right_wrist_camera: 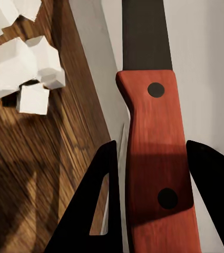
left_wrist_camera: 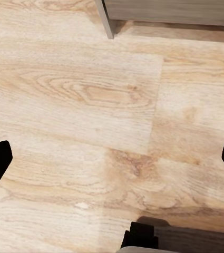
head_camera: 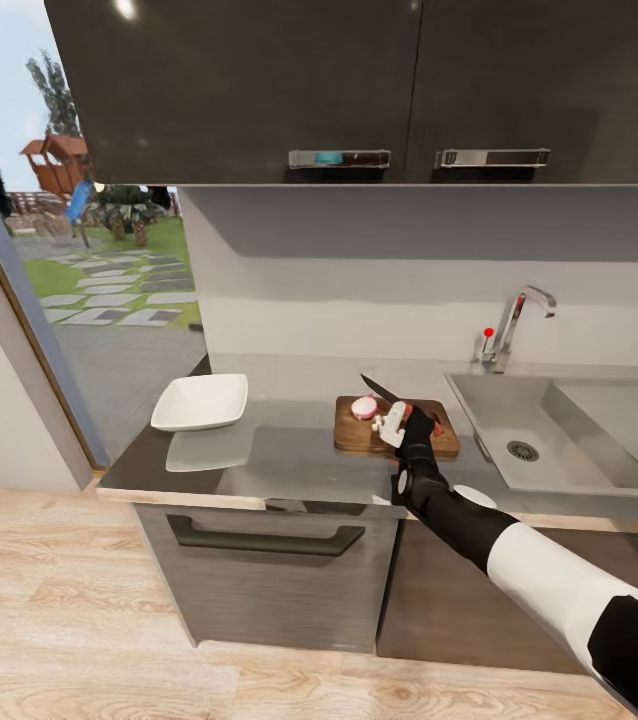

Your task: In the kitchen, take the Vidalia onion out of the sink, dice it on the chopping board with the paring knife, put the diced onion into the bowl on the countertop, then place both the paring knife and the chopping board into the sink.

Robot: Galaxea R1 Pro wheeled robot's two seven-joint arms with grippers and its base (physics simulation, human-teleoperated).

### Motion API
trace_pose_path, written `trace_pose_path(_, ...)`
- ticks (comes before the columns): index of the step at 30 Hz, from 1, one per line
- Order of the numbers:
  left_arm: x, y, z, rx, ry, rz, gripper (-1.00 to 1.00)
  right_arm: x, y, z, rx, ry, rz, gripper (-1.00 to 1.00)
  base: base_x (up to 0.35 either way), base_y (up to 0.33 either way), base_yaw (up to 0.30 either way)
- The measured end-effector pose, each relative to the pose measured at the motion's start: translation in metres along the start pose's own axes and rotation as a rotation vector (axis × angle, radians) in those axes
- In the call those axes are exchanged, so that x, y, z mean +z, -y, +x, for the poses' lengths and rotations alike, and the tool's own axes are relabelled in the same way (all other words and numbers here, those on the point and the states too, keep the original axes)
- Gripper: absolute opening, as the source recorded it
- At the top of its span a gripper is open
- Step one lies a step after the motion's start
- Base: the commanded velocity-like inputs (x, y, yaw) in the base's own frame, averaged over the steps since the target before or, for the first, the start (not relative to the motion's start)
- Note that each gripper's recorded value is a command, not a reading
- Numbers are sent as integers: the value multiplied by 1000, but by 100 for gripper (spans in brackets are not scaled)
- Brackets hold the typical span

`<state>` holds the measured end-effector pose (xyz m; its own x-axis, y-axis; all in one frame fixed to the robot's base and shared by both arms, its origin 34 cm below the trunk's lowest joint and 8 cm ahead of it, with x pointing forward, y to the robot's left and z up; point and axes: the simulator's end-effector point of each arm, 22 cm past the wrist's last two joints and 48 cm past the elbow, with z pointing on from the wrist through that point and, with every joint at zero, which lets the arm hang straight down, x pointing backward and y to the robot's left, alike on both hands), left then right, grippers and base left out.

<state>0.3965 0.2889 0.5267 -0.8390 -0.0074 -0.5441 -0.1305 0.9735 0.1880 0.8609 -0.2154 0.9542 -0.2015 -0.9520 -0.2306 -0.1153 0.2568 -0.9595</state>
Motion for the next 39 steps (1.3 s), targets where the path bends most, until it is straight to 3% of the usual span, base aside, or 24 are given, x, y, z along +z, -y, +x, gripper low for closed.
trace_pose_path(30,0,0,0,0,0,0,100,0,0,1,0,0,2,-100,0,30,0)
trace_pose_path(39,0,0,0,0,0,0,100,-2,-13,-7,5,6,-50,-100,0,0,0)
